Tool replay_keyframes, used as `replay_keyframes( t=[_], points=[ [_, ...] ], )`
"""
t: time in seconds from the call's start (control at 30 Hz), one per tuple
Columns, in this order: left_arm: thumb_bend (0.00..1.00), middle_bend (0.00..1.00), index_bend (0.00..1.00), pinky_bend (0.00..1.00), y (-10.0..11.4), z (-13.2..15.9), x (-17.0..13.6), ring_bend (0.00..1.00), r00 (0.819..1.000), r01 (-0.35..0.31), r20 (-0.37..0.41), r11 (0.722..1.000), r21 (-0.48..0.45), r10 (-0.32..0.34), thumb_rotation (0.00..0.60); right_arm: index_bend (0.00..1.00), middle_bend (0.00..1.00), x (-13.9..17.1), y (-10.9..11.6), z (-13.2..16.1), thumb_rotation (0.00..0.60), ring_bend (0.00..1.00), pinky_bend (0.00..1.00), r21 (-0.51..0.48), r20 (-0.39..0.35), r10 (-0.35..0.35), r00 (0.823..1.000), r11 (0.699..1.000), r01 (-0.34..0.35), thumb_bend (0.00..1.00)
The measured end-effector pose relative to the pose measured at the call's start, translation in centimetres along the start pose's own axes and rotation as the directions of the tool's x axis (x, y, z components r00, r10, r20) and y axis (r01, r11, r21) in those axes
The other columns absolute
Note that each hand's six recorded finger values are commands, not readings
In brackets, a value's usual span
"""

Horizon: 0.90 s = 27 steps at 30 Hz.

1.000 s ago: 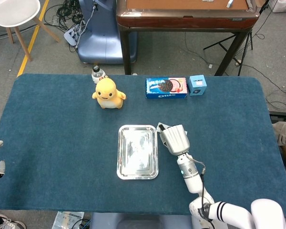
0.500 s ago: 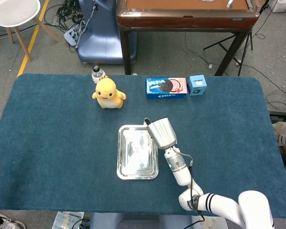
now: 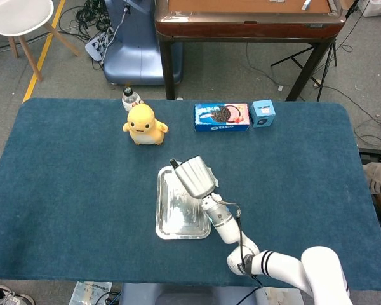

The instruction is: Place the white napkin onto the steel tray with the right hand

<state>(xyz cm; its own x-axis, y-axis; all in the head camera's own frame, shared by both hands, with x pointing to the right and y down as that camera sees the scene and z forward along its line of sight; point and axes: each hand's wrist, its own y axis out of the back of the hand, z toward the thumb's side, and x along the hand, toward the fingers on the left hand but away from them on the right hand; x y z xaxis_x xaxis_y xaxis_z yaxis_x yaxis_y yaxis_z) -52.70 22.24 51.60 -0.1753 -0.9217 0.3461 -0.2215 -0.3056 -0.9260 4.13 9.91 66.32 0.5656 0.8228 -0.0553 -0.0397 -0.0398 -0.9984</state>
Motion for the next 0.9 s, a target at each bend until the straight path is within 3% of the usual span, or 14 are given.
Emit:
replay_keyframes(
  t=[0.37,0.9],
  points=[
    [0.48,0.28,0.32,0.36,0.2,-0.3,0.0,0.22,1.000,0.002,-0.006,1.000,-0.005,-0.002,0.600,0.62,1.00,-0.3,-0.1,3.5,0.600,1.00,1.00,-0.034,-0.087,-0.022,0.996,0.999,0.019,0.45],
    [0.48,0.28,0.32,0.36,0.3,-0.2,-0.2,0.22,1.000,0.006,-0.002,1.000,0.000,-0.006,0.600,0.62,1.00,1.7,0.2,4.8,0.600,1.00,1.00,-0.074,-0.101,0.009,0.995,0.997,-0.016,0.45]
  ],
)
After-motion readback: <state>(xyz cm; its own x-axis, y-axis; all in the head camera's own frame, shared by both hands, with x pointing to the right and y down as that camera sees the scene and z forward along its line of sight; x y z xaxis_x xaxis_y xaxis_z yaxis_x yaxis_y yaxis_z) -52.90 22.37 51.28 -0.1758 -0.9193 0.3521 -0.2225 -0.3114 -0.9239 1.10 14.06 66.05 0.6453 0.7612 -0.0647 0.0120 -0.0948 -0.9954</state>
